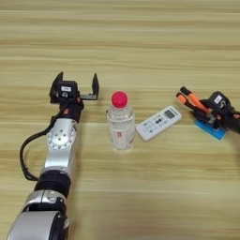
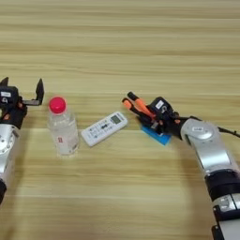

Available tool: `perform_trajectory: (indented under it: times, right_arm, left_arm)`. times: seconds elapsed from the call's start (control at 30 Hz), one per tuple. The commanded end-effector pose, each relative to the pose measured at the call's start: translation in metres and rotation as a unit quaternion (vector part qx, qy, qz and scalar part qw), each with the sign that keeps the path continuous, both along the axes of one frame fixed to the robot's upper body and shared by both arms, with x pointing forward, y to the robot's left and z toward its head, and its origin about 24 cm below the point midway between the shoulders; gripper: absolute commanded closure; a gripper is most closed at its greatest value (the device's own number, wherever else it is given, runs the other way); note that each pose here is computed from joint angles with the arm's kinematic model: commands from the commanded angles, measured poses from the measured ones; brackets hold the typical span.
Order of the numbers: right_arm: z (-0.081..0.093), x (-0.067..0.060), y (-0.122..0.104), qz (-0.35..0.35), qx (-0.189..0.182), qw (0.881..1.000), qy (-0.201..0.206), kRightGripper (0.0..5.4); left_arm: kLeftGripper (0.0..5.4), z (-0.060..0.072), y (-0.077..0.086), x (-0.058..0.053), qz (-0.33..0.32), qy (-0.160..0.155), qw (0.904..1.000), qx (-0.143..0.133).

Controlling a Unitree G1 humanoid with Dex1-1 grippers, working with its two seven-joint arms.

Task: Move the objects on the table

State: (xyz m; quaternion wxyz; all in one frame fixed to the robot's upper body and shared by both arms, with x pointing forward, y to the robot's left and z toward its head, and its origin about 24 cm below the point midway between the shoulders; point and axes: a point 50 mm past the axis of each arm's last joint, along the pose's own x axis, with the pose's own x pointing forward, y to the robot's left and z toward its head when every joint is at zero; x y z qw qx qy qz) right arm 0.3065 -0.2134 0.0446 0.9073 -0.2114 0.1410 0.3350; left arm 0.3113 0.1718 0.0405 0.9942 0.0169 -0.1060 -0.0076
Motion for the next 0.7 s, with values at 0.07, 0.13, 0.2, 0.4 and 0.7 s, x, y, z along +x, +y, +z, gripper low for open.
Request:
perform_trajectory:
  times: [0.07, 0.13, 0.2, 0.4, 0.7]
  right_arm:
    - [-0.017, 0.001, -0.01, -0.034, -0.02, 0.999, 0.028, 3.27]
    - [-0.019, 0.003, -0.012, -0.046, -0.02, 0.998, 0.029, 3.27]
    - [-0.02, 0.004, -0.013, -0.049, -0.02, 0.998, 0.029, 3.28]
    - [-0.022, 0.004, -0.012, -0.042, -0.015, 0.998, 0.033, 3.29]
    - [-0.031, -0.003, -0.01, -0.016, -0.02, 0.998, 0.062, 3.29]
  left_arm:
    - [0.0, 0.003, 0.0, 0.001, -0.002, -0.006, 1.0, 0.003]
    - [0.0, 0.003, 0.0, 0.001, -0.002, -0.006, 1.0, 0.003]
    - [0.0, 0.003, 0.0, 0.001, -0.002, -0.006, 1.0, 0.003]
    - [0.0, 0.002, 0.0, 0.001, -0.002, -0.006, 1.0, 0.003]
    - [0.0, 0.003, 0.0, 0.001, -0.002, -0.006, 1.0, 0.002]
